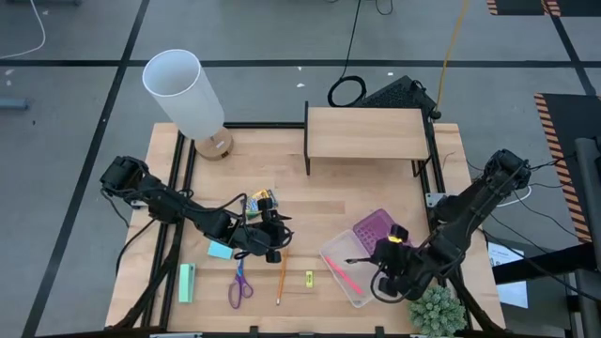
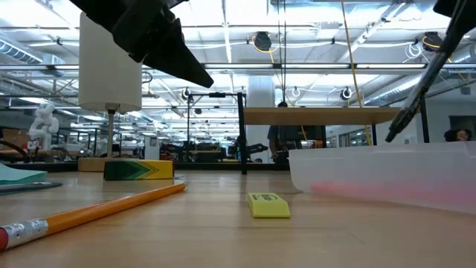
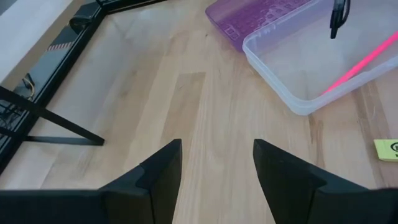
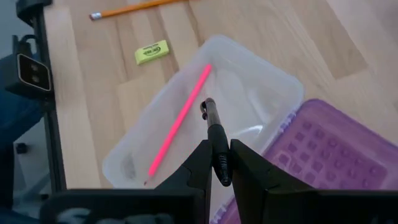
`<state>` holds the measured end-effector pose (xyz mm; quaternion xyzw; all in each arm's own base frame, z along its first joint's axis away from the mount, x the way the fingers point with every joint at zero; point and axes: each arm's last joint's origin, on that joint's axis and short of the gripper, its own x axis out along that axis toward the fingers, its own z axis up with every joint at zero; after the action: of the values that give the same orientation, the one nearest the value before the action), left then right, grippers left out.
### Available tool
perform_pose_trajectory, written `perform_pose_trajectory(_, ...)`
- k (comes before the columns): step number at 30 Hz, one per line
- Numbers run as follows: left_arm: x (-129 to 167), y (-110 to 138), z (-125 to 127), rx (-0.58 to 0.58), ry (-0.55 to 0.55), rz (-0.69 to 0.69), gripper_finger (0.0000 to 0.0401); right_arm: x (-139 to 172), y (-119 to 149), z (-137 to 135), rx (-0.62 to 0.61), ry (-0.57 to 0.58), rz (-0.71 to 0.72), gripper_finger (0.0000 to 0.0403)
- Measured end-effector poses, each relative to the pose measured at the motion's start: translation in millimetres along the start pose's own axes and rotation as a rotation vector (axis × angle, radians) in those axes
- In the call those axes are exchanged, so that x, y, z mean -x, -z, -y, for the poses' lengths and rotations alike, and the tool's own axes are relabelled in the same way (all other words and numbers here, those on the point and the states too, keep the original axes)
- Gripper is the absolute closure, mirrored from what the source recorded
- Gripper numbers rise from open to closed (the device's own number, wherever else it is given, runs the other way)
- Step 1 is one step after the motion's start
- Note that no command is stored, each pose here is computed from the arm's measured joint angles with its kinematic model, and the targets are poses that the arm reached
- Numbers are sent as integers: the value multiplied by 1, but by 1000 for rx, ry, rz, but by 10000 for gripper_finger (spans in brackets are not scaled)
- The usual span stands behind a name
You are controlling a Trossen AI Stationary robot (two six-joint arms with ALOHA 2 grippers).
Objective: Pack school essentials
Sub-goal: Put the black pen into the purple supply box
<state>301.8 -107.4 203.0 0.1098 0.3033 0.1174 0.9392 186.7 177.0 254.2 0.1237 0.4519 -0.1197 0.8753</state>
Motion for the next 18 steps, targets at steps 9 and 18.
perform_pose_trajectory(9,0,0,0,1,1,0,199,-23,19,10,-133,37,18,369)
perform_pose_trajectory(18,0,0,0,4,1,0,199,-33,25,18,-157,105,127,369)
